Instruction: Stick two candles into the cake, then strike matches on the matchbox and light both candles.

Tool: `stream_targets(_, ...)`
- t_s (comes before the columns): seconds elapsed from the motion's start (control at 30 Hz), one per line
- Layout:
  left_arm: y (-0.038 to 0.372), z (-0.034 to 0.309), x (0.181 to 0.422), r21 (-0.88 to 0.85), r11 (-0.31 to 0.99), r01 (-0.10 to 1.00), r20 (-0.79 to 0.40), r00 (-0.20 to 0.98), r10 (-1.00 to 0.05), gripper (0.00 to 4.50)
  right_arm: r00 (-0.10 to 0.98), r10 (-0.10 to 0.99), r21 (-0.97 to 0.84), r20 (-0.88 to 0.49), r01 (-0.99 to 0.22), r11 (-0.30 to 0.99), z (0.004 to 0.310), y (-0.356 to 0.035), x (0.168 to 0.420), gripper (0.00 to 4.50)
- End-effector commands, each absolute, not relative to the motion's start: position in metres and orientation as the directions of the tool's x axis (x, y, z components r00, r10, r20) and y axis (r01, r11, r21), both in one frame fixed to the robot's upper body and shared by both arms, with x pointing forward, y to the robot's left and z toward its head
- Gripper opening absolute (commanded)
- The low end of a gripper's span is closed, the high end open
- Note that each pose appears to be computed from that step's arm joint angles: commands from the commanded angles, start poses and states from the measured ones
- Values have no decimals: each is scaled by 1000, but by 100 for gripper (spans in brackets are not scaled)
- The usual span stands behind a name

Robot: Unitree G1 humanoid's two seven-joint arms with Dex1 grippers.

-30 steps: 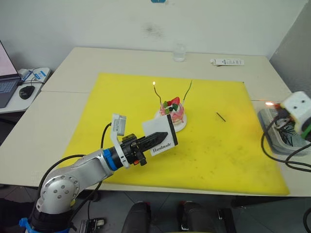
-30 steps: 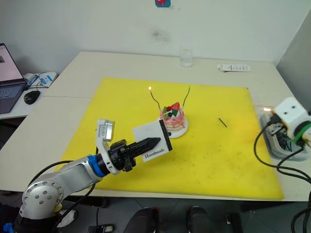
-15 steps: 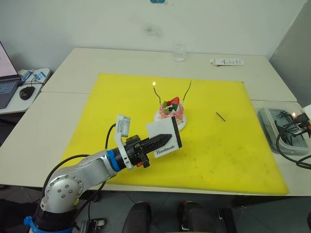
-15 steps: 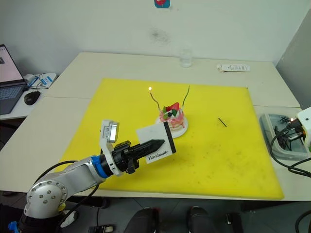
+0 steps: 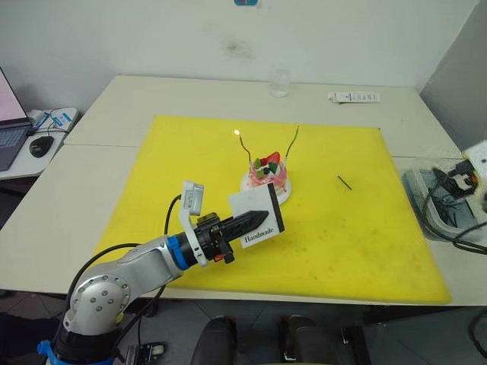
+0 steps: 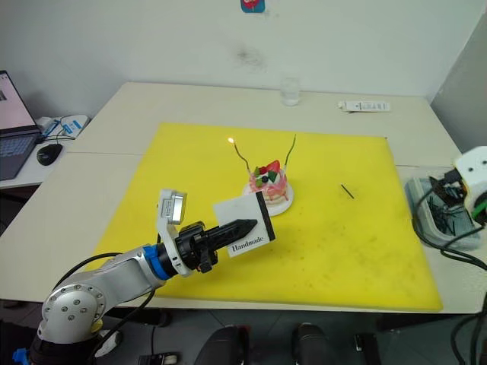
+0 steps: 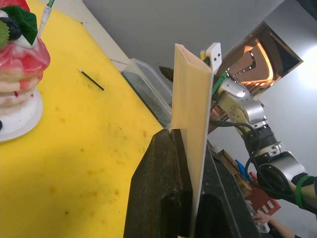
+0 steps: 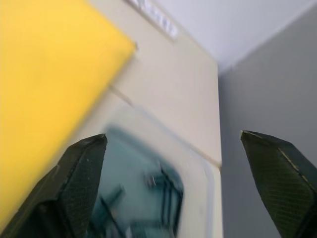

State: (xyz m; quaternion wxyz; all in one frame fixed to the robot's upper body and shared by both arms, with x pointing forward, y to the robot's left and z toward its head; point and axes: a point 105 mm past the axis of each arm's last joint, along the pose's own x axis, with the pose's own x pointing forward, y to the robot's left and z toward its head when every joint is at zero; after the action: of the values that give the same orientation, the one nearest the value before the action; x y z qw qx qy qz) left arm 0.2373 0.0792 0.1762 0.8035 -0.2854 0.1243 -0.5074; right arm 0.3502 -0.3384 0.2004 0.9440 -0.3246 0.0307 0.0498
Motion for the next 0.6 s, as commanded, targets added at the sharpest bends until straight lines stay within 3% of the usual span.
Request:
stream_targets(0.03, 79, 187, 234, -553, 317, 771, 120, 450, -885, 0, 971, 237, -511, -25, -217, 832, 210, -300, 358, 447)
stream_targets(0.2, 81, 189, 235, -548, 324, 771, 119, 456, -882, 0, 924, 380, -325, -39, -372, 870, 192, -252, 369, 447)
stream_targets(0.4, 81, 190, 230, -550, 321, 771, 114, 450, -886, 0, 910, 395, -212, -127, -414, 885, 157, -232, 378, 447)
stream_targets(0.6, 80, 190, 228, -551, 323, 770, 110, 451, -886, 0, 881, 463, -92, -100, -471, 877, 141, -221, 379, 447)
